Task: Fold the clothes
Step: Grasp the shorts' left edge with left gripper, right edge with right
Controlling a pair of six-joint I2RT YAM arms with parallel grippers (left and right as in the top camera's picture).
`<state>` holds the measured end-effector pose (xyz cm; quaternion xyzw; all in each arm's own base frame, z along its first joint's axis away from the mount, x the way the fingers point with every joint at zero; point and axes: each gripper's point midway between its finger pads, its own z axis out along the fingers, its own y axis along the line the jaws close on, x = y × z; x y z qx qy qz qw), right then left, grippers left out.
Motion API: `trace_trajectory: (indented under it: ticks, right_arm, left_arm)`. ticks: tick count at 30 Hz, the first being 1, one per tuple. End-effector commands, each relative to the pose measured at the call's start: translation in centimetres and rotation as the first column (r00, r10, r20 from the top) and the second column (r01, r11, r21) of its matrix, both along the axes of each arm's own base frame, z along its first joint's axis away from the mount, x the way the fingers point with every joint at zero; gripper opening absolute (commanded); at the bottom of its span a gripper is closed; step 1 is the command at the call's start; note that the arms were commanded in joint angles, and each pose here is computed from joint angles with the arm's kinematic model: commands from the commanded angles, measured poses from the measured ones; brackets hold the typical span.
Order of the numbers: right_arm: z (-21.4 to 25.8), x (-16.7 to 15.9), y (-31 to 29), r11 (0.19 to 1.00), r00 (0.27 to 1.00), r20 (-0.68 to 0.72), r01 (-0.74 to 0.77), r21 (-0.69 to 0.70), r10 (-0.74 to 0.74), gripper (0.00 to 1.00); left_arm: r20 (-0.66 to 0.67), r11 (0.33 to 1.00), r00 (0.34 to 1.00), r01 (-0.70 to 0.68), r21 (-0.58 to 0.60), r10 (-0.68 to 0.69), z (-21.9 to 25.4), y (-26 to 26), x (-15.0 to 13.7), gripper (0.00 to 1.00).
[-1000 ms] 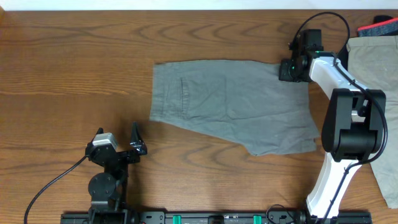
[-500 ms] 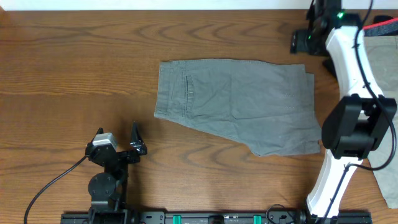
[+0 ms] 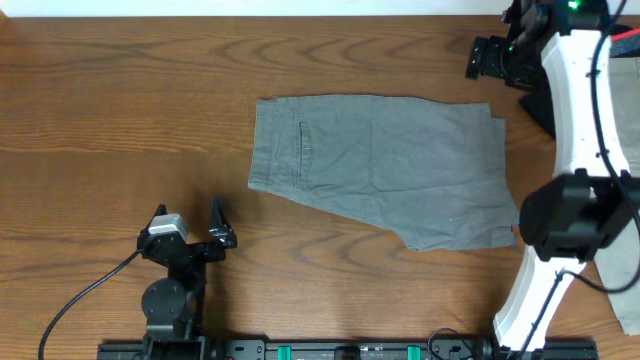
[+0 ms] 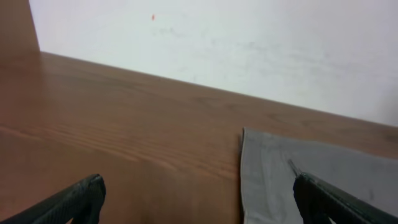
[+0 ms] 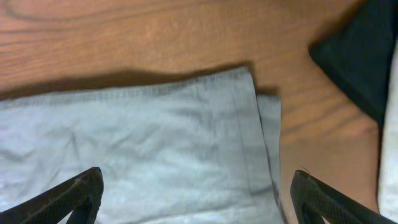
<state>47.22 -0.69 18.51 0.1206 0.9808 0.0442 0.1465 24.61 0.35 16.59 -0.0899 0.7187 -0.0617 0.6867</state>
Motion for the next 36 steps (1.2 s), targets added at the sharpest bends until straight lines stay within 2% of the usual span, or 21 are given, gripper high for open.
trace_trajectory:
  ticks: [1, 3, 6, 9, 11, 13, 15, 20, 25, 30, 32, 36]
  right_arm:
    - [6.3, -2.0, 1.1, 1.000, 0.993, 0.115, -0.004, 0.023, 0.001, 0.94]
    - [7.3, -3.2, 1.2, 1.000, 0.993, 0.115, -0.007, 0.019, 0.004, 0.94]
    - [8.7, -4.4, 1.3, 1.000, 0.992, 0.127, -0.018, 0.008, 0.016, 0.91]
    - [9.9, -5.1, 1.4, 1.000, 0.988, 0.151, -0.017, 0.005, 0.016, 0.91]
    - [10.5, -5.5, 1.4, 1.000, 0.987, 0.162, -0.014, 0.005, 0.013, 0.91]
    - [10.9, -5.8, 1.4, 1.000, 0.986, 0.167, -0.015, 0.005, 0.013, 0.91]
    - [11.0, -6.1, 1.4, 1.000, 0.987, 0.161, -0.015, 0.005, 0.014, 0.91]
    - [10.4, -6.9, 1.4, 1.000, 0.992, 0.121, -0.018, 0.004, 0.017, 0.92]
    - [10.2, -7.4, 1.4, 0.999, 0.994, 0.100, -0.037, -0.003, 0.037, 0.92]
    - [10.0, -7.7, 1.4, 0.999, 0.995, 0.087, -0.042, -0.005, 0.042, 0.92]
    - [10.0, -7.7, 1.4, 0.999, 0.995, 0.087, -0.042, -0.004, 0.042, 0.92]
    - [10.0, -7.7, 1.4, 0.999, 0.995, 0.087, -0.042, -0.004, 0.043, 0.92]
  left_arm:
    - [0.094, 0.981, 0.977, 0.191, 0.013, -0.191, 2.7, -3.3, -0.3, 0.98]
    - [0.126, 0.962, 0.954, 0.273, 0.020, -0.273, 4.4, -4.7, -0.8, 0.98]
    - [0.074, 0.960, 0.957, 0.281, 0.007, -0.281, 6.0, -4.8, -0.8, 0.98]
    - [-0.043, 0.958, 0.958, 0.285, 0.016, -0.284, 7.3, -4.9, 0.1, 0.98]
    - [-0.176, 0.954, 0.941, 0.299, 0.025, -0.290, 8.0, -5.0, 1.3, 0.98]
    - [-0.325, 0.935, 0.888, 0.353, 0.033, -0.324, 8.2, -5.6, 2.6, 0.98]
    - [-0.472, 0.901, 0.797, 0.433, 0.013, -0.376, 8.1, -6.5, 4.1, 0.98]
    - [-0.674, 0.877, 0.612, 0.466, -0.114, -0.413, 5.9, -7.4, 9.1, 0.98]
    - [-0.747, 0.853, 0.476, 0.467, -0.231, -0.464, 1.0, -8.5, 12.7, 0.98]
    - [-0.806, 0.848, 0.356, 0.432, -0.307, -0.474, -4.4, -8.7, 13.7, 0.98]
    - [-0.822, 0.848, 0.318, 0.418, -0.326, -0.472, -6.5, -8.7, 14.0, 0.98]
    - [-0.834, 0.847, 0.283, 0.404, -0.345, -0.474, -9.4, -8.8, 14.8, 0.98]
